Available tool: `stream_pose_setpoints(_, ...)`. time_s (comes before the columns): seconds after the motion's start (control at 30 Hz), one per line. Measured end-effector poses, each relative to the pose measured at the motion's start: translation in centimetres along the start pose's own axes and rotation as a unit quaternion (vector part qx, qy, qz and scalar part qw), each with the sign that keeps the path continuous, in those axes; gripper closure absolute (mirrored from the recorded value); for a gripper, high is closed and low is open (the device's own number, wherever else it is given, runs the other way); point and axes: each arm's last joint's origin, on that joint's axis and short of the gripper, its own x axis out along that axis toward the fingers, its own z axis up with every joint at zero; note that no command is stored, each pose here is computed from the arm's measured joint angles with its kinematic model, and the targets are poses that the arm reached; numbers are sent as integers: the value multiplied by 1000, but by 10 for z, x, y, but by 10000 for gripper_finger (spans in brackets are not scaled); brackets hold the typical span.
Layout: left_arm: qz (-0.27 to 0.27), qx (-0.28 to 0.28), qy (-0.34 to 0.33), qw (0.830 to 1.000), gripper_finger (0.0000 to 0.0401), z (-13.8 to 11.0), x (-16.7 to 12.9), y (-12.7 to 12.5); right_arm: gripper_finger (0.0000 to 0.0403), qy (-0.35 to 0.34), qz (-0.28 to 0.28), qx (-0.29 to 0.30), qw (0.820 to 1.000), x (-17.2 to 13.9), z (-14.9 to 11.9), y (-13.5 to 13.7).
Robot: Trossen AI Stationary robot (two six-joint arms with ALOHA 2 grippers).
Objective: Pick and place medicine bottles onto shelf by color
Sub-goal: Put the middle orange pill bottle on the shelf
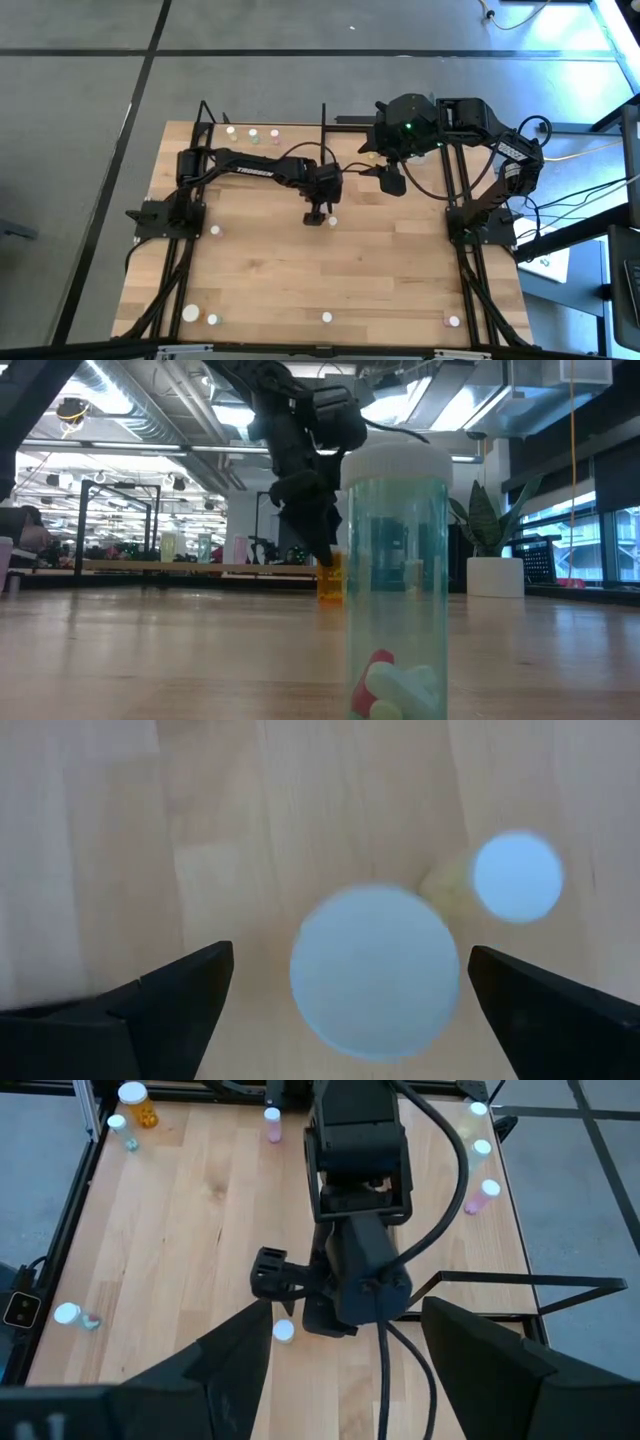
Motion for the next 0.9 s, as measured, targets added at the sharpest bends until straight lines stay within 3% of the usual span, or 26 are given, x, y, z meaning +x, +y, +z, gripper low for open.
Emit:
stream_pose_setpoints(0.33, 17, 5, -9, 1000, 3, 2, -1, 1, 144, -4, 0, 0, 1000, 0, 1, 0)
stream_pose_setpoints(0.9, 1, -5, -12, 1000, 2, 3, 2, -2, 144, -3, -1, 0, 1000, 0, 1, 0)
